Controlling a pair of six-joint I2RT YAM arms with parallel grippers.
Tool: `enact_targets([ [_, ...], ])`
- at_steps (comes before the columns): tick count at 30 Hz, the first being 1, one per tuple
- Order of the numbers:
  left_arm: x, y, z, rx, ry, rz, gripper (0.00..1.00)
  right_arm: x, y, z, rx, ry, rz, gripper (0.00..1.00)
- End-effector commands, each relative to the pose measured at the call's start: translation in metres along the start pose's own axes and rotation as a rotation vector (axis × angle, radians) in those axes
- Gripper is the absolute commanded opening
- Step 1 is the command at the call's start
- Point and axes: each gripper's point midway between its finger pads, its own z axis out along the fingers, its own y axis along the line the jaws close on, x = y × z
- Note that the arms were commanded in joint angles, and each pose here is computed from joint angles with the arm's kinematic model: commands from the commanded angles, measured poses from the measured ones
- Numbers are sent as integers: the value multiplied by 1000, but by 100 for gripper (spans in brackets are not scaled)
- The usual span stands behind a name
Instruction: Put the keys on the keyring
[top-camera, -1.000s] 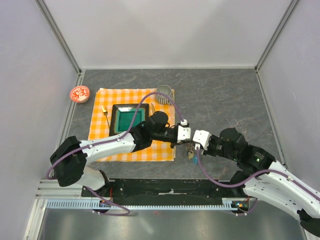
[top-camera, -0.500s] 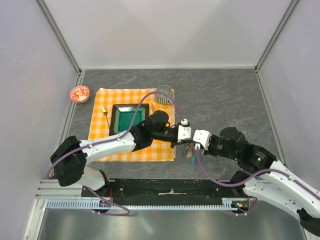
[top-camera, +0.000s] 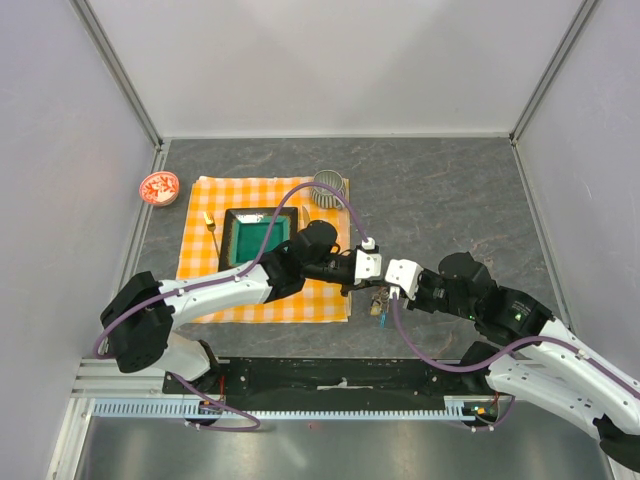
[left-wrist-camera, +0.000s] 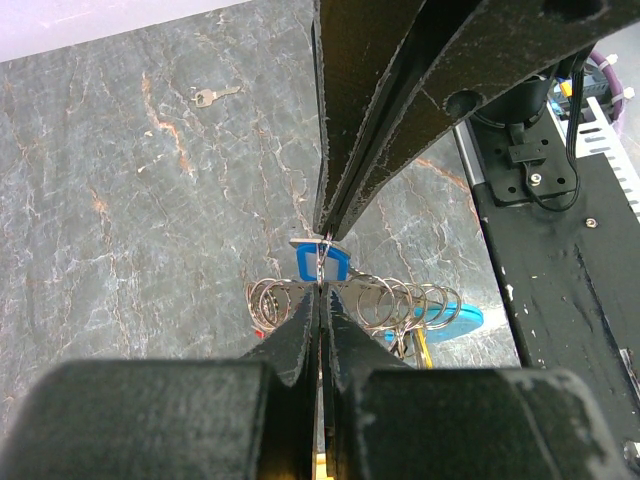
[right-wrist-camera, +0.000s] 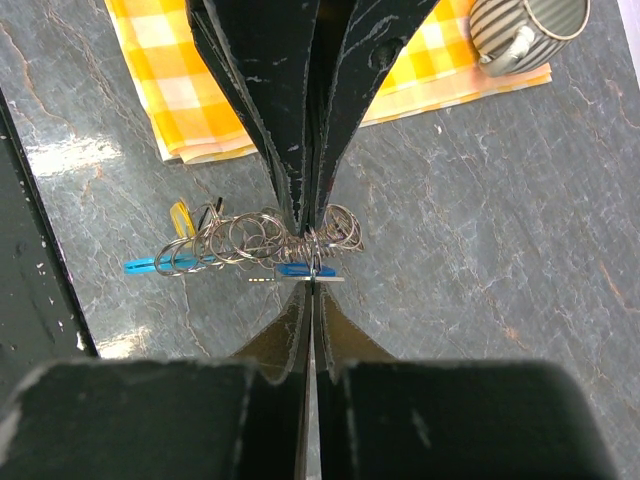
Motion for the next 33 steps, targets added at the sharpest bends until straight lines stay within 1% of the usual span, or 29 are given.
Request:
enact_targets([
  [1,-7,1,9,-7,3,25,2,-24,-12,3,27,-59,-32,5],
  [16,0,-1,14,13,33,17,2,-36,-15,6,20,-84,-30,6],
  [33,-9,-7,16,30,12,35,2,-39,-11,17,-10,-93,-10,6],
])
